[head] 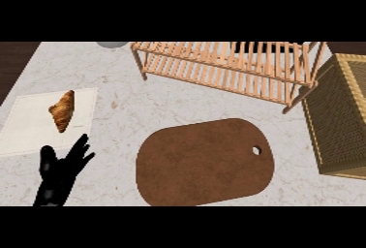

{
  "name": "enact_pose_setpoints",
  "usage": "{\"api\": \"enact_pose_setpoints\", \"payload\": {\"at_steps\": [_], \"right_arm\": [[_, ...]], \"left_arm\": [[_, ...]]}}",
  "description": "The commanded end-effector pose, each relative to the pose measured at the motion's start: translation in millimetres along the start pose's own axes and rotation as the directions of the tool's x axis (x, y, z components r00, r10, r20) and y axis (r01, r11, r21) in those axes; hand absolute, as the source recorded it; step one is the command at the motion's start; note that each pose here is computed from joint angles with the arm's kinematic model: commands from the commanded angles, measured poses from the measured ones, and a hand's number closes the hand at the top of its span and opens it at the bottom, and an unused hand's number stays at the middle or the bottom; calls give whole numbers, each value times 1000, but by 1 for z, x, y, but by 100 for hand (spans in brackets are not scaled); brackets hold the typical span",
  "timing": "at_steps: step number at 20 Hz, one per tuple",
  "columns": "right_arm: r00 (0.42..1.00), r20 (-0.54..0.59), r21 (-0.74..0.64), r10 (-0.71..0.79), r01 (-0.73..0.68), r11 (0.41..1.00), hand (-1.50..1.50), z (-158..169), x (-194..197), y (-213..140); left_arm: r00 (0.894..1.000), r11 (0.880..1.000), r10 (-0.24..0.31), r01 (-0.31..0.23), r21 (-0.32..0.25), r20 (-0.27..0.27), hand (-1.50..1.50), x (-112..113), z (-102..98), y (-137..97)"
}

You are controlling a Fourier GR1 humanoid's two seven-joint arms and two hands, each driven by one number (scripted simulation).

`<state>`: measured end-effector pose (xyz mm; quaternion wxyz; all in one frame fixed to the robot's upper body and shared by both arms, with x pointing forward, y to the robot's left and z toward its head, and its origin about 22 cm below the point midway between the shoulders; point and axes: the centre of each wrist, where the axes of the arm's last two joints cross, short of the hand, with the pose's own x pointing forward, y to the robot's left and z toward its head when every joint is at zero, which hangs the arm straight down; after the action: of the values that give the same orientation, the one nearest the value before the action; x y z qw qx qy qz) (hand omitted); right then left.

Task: Pick the can from the cutting board and place it in the basket

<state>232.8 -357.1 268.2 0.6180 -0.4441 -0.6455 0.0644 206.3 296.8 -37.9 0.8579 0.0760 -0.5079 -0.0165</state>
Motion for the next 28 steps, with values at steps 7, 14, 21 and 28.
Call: {"api": "enact_pose_setpoints", "payload": {"at_steps": [7, 14, 21, 28], "right_arm": [[973, -96, 15, -212, 214, 977, 150, -44, -64, 23], [971, -111, 10, -214, 216, 976, 150, -63, -112, 15], [979, -202, -87, 17, -36, 996, 150, -63, -143, 7], [988, -93, 4, 123, -123, 992, -150, -72, -178, 3]], "left_arm": [[998, 1000, 6, -7, -19, -56, 0, -11, -1, -7], [999, 1000, -5, 4, -4, -53, 0, -8, -2, -13], [999, 1000, -2, 2, -3, -53, 0, -11, 0, -9], [999, 1000, -13, 12, -21, -49, 0, -12, -4, -10]]}}
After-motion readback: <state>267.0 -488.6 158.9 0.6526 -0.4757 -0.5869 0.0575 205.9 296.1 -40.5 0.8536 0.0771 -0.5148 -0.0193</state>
